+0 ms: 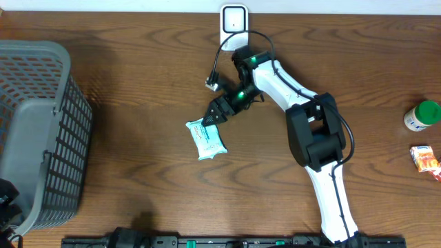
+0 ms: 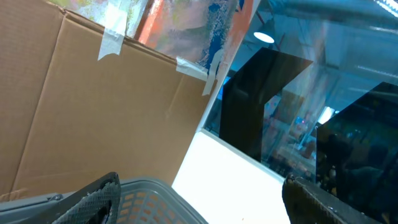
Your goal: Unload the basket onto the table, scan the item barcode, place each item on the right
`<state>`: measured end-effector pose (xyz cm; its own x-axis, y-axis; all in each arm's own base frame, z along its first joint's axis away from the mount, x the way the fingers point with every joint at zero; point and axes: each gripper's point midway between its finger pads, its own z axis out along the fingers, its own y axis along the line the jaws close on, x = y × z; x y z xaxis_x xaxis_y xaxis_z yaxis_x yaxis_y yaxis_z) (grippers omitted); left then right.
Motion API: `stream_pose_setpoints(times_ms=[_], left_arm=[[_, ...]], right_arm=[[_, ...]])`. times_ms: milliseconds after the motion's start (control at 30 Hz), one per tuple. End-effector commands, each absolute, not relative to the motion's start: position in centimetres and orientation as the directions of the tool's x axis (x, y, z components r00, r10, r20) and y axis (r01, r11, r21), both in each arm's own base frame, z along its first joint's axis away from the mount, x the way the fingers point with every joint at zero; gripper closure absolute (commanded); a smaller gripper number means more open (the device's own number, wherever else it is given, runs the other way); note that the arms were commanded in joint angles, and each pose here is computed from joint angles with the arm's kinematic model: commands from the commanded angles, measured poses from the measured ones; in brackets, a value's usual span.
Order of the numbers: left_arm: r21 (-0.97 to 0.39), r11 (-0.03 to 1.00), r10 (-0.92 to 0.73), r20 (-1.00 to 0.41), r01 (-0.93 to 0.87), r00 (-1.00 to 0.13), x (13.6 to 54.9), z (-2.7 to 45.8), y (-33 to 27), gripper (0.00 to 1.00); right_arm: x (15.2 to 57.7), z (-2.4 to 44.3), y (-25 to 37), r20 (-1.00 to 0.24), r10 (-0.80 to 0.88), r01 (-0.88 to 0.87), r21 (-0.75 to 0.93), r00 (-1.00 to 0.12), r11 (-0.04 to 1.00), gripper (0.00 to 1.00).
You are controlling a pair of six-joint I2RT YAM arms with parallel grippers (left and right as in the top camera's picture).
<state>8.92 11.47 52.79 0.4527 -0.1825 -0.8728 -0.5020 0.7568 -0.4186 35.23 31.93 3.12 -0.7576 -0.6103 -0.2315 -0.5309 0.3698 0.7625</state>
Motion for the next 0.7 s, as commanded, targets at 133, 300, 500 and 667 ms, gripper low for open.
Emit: stream_pose_setpoints(times_ms=[133, 300, 500, 667], left_arm=[[-0.409, 0.747, -0.179, -0.883, -0.523, 0.435, 8.7, 52.1, 11.7, 0.17], [-0.382, 0.75, -0.172, -0.901, -0.54, 0.398, 9.0, 51.4, 11.6, 0.17], [-0.38, 0.75, -0.171, -0.902, -0.541, 0.395, 9.0, 51.3, 11.6, 0.17], [-0.359, 0.752, -0.166, -0.915, -0.553, 0.367, 9.2, 50.8, 11.6, 0.17]], right_arm=[[31.9, -4.8, 31.1, -0.085, -0.707, -0.516, 0.746, -0.702, 0.422, 0.01], [31.1, -8.1, 31.7, -0.016, -0.7, -0.49, 0.725, -0.714, 0.484, 0.01], [29.1, -9.8, 30.9, 0.085, -0.739, -0.518, 0.661, -0.668, 0.544, 0.99], [28.6, -9.0, 31.0, 0.128, -0.731, -0.501, 0.648, -0.671, 0.573, 0.99]])
